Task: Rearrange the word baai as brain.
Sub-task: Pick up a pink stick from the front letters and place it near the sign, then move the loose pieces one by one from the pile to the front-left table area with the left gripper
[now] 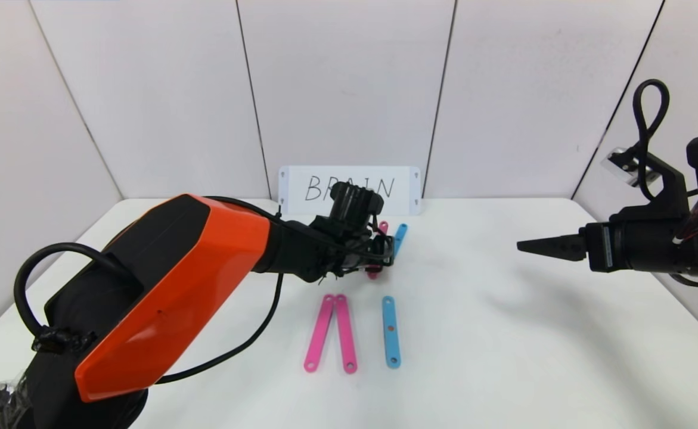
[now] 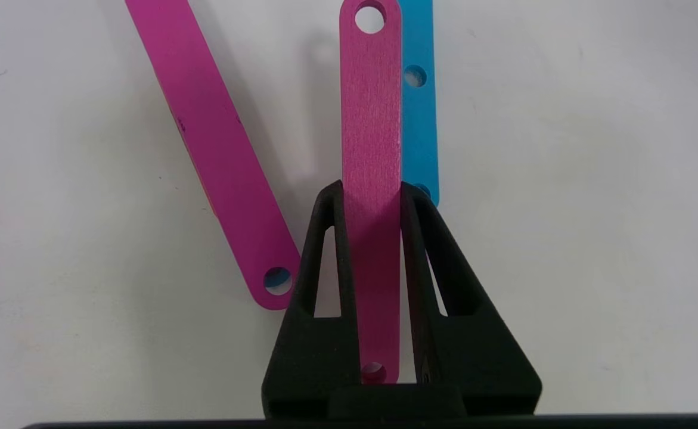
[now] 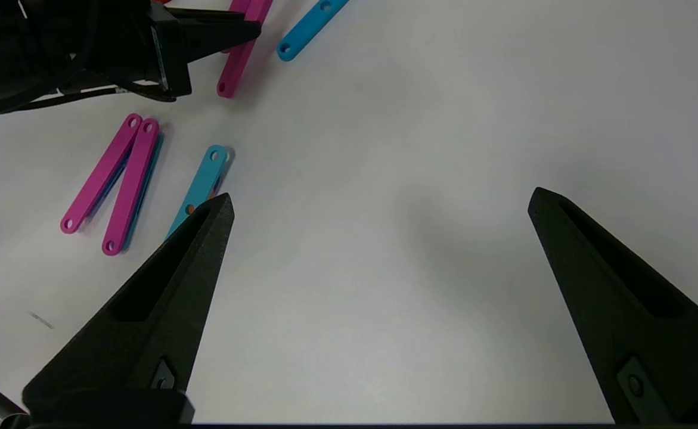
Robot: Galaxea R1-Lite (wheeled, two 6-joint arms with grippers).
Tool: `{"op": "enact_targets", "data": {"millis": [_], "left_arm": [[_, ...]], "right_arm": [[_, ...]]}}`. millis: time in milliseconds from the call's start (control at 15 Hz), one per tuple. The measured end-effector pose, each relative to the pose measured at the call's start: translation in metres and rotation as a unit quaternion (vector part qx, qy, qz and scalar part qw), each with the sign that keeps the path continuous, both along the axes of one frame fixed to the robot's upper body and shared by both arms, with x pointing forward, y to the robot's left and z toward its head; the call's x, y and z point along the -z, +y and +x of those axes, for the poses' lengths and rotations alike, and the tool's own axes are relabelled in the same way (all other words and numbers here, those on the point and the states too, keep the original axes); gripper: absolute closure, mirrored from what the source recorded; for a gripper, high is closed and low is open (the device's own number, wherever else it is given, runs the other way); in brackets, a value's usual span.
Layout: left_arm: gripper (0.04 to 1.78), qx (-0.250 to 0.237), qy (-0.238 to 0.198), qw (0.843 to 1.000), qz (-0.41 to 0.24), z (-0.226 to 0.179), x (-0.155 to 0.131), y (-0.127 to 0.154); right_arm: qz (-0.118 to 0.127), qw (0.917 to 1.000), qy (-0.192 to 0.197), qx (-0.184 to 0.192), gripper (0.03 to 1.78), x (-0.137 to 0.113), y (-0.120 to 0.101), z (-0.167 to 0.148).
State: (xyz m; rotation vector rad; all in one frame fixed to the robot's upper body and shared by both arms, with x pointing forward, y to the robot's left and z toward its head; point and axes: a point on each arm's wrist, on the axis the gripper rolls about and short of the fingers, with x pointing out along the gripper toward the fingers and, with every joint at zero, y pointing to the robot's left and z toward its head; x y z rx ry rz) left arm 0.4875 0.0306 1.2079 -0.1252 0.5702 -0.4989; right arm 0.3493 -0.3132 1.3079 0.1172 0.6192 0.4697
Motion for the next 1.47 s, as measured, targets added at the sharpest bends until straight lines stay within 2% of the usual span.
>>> {"op": "enact_targets", "data": {"millis": [333,467,600,867,1067,1200,1467], "left_arm": [[1.54,-0.01,-0.004,1.0,0.005,0.005,0.005,-0.002],[1.45,-0.011,-0.003,1.0,0.006,0.006,0.007,-0.003],[1.27,-0.011,-0.004,1.0,0.005,0.006,0.008,-0.004],[0.59,-0.01,-0.004,1.0,0.004,0.007,0.009,-0.005],[0.23,-0.011,-0.005,1.0,0.001,0.007,0.007,-0.005],[0.11,-0.011,-0.007,1.0,-0.002,0.007,0.005,-0.005],[0.08,-0.011,-0.013,1.0,-0.009,0.005,-0.005,-0.004]], "right_arm": [[0.0,1.0,0.0,0.0,0.08,0.0,0.0,0.0],[0.0,1.0,0.0,0.0,0.08,0.0,0.0,0.0],[0.0,1.0,0.0,0.0,0.08,0.0,0.0,0.0],[0.0,1.0,0.0,0.0,0.08,0.0,0.0,0.0],[0.0,1.0,0.0,0.0,0.08,0.0,0.0,0.0],[0.0,1.0,0.0,0.0,0.08,0.0,0.0,0.0],[0.0,1.0,0.0,0.0,0.08,0.0,0.0,0.0]]}}
